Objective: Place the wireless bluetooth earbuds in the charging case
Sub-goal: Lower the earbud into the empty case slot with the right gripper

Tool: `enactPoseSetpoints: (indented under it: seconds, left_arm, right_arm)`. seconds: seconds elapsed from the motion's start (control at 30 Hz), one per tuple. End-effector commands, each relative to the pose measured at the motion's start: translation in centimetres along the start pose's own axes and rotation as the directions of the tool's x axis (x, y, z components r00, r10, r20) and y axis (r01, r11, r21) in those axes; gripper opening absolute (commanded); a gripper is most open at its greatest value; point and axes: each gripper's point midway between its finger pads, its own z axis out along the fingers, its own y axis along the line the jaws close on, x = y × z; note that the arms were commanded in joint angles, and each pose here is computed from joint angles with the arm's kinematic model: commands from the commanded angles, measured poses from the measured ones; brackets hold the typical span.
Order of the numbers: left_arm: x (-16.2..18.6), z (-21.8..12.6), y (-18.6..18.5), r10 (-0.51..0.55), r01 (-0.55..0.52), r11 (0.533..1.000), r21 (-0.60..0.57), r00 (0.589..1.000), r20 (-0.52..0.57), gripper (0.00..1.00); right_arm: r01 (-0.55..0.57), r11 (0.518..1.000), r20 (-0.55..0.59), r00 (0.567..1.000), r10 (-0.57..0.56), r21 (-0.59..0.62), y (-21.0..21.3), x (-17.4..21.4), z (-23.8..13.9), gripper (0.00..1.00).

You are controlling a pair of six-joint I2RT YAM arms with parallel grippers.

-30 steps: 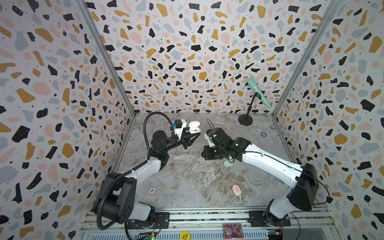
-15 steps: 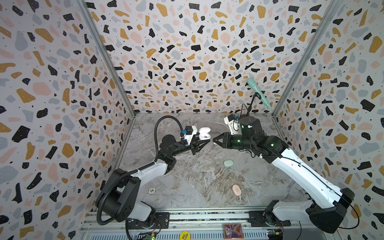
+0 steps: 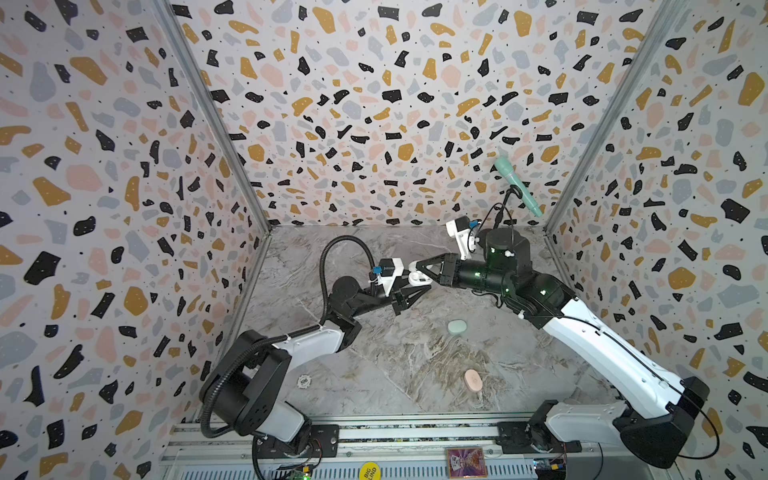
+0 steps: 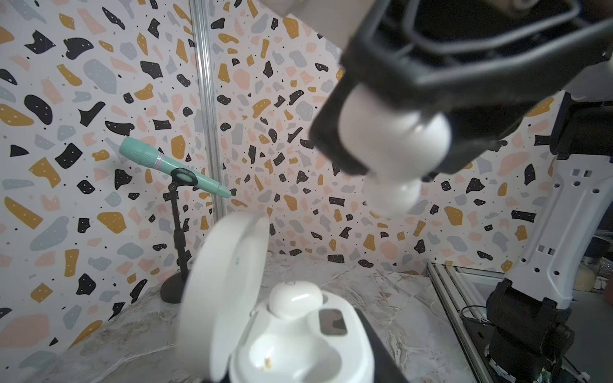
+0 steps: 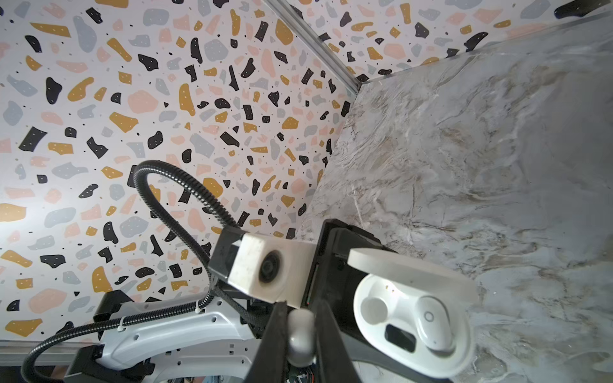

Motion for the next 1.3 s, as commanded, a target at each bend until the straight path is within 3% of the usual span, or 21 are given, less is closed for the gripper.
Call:
enactPoseSetpoints:
  seconds: [0.0,1.27]
  left_arm:
    - [-2.0,0.0,-0.8,0.053,-0.054,0.998,0.013,0.996,0.077,0.33]
    - [-4.2,0.0,-1.5,0.093,-0.095,0.995,0.015,0.99,0.109,0.33]
  right_arm:
    - [0.0,0.999,0.032,0.999,0.002,-0.052,1.1,-0.7,-0.3,0.14]
    - [-0.028,0.999,0.0,1.0,0.028,-0.024,-0.5,1.3,1.7,0.14]
